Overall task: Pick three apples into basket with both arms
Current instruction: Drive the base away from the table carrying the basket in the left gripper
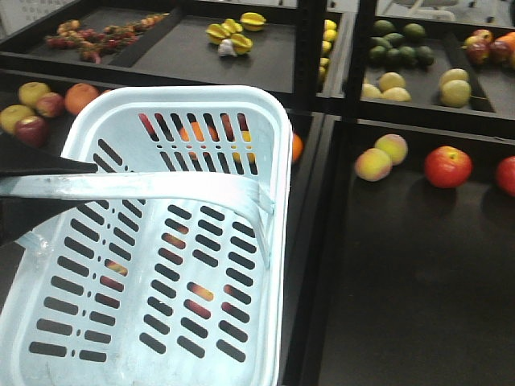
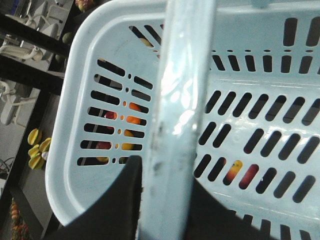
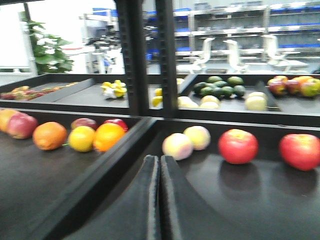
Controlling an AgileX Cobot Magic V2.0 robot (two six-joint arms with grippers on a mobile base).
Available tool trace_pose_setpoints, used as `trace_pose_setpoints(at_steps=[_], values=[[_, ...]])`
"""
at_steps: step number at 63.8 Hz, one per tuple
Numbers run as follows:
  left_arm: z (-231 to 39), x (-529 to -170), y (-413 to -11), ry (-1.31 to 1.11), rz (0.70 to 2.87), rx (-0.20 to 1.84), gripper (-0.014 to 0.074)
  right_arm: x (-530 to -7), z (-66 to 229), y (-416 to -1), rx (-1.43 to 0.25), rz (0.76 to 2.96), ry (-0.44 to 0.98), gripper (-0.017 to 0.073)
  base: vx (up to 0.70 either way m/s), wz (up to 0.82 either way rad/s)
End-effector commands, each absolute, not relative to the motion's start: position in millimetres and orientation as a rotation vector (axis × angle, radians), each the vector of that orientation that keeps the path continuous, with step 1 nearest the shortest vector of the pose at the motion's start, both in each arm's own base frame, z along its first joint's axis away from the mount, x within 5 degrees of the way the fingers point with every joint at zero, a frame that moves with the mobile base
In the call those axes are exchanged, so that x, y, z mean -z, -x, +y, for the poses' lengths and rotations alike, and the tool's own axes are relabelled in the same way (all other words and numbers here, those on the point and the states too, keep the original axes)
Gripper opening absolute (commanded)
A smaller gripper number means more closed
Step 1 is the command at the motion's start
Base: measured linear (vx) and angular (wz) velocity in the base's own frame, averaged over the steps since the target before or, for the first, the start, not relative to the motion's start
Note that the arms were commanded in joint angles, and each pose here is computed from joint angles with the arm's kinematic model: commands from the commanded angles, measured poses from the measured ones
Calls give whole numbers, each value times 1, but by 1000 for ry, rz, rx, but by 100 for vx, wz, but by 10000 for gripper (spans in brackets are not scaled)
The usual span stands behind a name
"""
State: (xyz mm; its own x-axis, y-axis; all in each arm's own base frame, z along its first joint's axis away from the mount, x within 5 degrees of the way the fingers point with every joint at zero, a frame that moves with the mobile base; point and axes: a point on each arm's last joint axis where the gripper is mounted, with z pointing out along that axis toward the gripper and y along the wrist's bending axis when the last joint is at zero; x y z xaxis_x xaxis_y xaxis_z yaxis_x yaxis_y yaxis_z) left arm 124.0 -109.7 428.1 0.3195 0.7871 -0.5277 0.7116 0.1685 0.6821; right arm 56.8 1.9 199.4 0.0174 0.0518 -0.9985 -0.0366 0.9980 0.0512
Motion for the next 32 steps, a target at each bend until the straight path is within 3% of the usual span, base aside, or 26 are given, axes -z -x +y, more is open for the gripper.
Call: trace_pose_setpoints(at_steps=[1,32], values=[[-109,-448,-121,-1447,1327,-83,-7,-202,2,-56,-64,1478,-10,-9,-7,37],[-109,-448,-121,-1447,1327,-83,-7,-202,2,-56,-64,1477,-10,-9,-7,36]])
